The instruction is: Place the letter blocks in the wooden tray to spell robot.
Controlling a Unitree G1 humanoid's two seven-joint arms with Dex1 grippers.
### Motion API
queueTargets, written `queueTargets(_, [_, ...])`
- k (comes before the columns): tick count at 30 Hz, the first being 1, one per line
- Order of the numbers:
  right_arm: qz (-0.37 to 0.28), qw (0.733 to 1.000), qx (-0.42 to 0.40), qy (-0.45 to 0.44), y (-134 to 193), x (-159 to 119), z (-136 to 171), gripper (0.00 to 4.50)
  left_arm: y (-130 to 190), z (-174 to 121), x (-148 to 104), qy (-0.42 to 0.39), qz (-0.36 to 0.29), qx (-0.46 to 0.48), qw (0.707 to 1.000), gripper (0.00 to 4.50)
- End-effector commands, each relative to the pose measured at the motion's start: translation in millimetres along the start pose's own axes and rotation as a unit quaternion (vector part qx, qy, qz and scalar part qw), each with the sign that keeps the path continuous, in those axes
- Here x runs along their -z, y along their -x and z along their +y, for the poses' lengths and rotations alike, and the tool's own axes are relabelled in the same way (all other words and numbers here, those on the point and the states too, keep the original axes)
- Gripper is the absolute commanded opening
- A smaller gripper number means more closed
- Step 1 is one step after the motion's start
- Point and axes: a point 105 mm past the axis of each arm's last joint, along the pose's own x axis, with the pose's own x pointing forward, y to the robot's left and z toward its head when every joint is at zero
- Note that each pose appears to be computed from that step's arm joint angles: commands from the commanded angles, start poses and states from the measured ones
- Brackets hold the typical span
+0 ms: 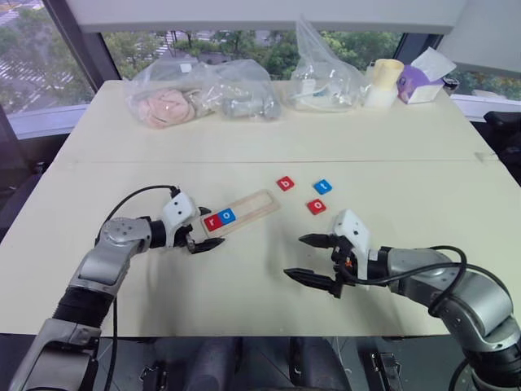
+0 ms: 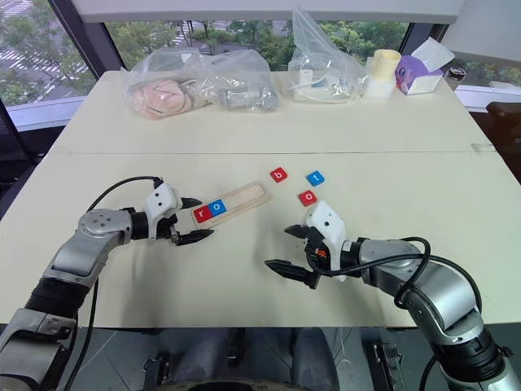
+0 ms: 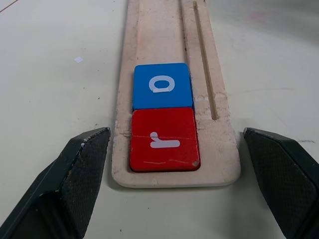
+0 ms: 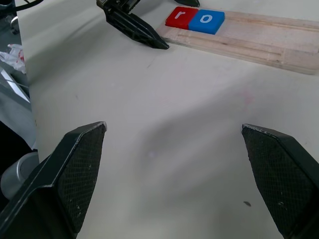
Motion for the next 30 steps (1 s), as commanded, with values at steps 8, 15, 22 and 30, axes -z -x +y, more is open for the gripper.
queueTargets(8, [-0.008, 0.999, 0.016, 0.029, 12.1, -17.2, -3.8, 4.44, 3.1, 7.1, 10.1, -0.004, 0.024, -0.009, 1.000, 4.50])
queueTargets(15, [-0.012, 0.999, 0.022, 0.025, 10.2, -18.9, -4.9, 4.44, 0.5, -6.3, 12.5, 0.014, 0.021, 0.030, 0.999, 4.50])
queueTargets(22, [-0.015, 0.999, 0.024, 0.023, 7.7, -22.5, -3.5, 4.50, 1.2, -6.4, 3.6, 0.019, -0.004, 0.030, 0.999, 3.14])
queueTargets(30, [-0.016, 0.999, 0.032, 0.014, 14.8, -23.0, -9.4, 4.50, 7.9, -10.1, -9.9, 0.013, -0.023, 0.062, 0.998, 3.14])
